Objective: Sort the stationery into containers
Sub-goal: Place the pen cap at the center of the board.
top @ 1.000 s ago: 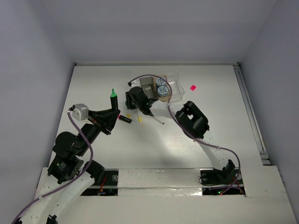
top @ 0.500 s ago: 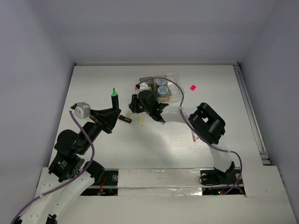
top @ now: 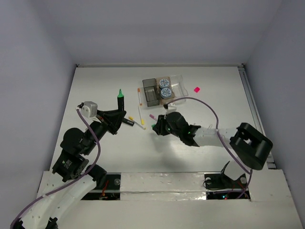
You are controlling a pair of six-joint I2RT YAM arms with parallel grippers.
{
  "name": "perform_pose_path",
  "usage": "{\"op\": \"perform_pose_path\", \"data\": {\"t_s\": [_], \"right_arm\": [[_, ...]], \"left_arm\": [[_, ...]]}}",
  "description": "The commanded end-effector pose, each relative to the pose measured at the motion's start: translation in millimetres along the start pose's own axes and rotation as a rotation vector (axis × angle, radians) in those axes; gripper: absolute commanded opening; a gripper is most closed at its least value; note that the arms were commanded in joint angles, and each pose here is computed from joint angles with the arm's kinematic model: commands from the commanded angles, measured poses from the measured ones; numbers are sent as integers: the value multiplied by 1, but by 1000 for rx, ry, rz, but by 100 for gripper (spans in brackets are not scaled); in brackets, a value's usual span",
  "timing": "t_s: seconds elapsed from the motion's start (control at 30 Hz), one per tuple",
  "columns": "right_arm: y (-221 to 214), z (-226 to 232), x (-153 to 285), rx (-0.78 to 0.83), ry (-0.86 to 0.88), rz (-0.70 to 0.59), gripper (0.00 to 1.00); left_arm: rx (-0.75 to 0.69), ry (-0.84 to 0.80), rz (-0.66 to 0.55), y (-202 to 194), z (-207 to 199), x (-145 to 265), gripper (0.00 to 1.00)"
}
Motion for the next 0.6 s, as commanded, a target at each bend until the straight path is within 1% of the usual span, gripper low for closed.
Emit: {"op": "perform_pose_path", "data": {"t_s": [0.0,0.13,0.23,0.33,0.37,0.47,0.53,0.57], "right_arm": [[-29,-3,26,-2,-70,57,30],[-57,1,40,24,-137,140,30],[-75,7,40,30,-163,188,33],[-89,5,37,38,-214,230,42],[-90,9,36,42,-211,232,46],[-86,11,35,37,-214,224,55],[-82,9,38,61,-229,223,58],[-81,7,40,72,-240,228,62]], "left_arm": [[-11,-35,-11,3,-6,-5,0],[-7,-31,18,-3,-4,-10,0],[-5,-27,35,-7,-2,-13,0],[-3,-24,43,-8,-1,-15,0],[-3,-25,46,-9,-1,-15,0],[-4,-23,47,-9,-1,-16,0],[-4,-22,43,-8,-1,-15,0],[-6,-23,44,-8,-1,-15,0]]}}
Point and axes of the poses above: each gripper's point midway between its finger pads, its own x axis back along the fingers, its own z axis along the line the jaws close on, y = z × x, the point moved 3 cm from there along x, back along the fingers, and after that the axes turned 12 degrees about x, right-handed, at the moved point
